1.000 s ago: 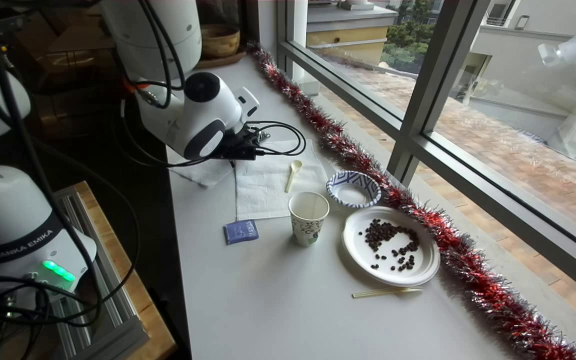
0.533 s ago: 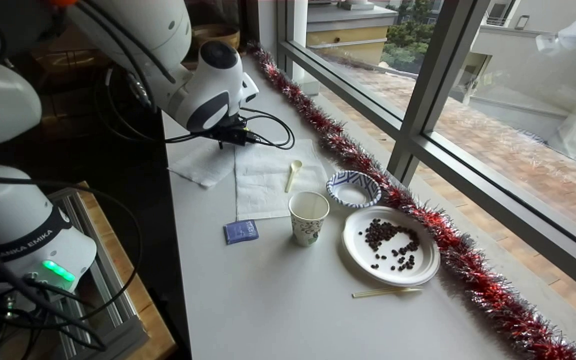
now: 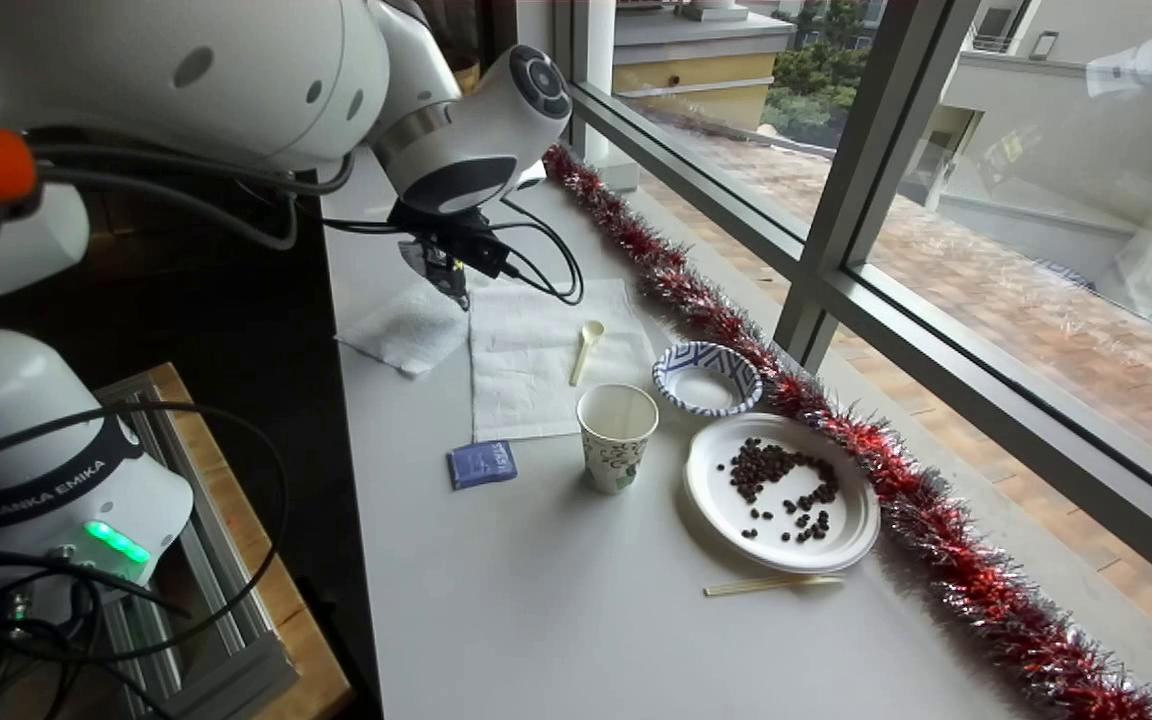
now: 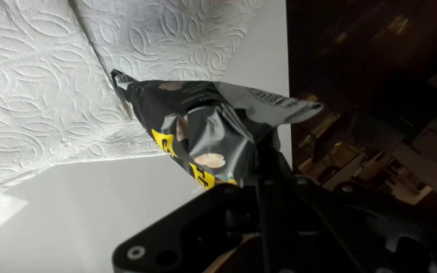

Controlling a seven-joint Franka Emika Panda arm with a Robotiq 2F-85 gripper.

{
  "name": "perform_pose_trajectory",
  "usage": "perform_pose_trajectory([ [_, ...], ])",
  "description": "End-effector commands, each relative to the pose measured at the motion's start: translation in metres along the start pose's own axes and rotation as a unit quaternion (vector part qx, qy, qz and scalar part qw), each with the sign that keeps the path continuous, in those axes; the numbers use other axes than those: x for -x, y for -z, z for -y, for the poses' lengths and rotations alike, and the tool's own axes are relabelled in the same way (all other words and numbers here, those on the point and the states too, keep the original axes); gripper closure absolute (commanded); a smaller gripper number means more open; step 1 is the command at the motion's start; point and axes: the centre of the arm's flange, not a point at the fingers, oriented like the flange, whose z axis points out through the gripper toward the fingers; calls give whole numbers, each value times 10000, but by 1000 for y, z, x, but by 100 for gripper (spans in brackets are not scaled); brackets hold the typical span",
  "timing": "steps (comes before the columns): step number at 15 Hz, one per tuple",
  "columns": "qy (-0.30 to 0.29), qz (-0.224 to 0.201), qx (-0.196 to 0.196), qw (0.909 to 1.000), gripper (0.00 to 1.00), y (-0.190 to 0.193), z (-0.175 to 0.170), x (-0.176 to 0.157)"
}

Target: Pick up the black packet then set it back down on the counter.

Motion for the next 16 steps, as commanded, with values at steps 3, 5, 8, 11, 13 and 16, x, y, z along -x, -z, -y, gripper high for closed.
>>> perform_pose_trajectory([
  [3,-295,-40,-1443,9891,97,41,-19,-15],
  [5,-430,-28,-1911,9806,97,46,-21,-17],
  [8,-877,-188,-2469,9649,98,52,-27,-20],
  [11,-1120,-391,-2784,9531,98,54,-35,-21],
  [13,-1289,-645,-2557,9560,98,52,-42,-22],
  [16,-1049,-1027,-1740,9737,98,52,-53,-26],
])
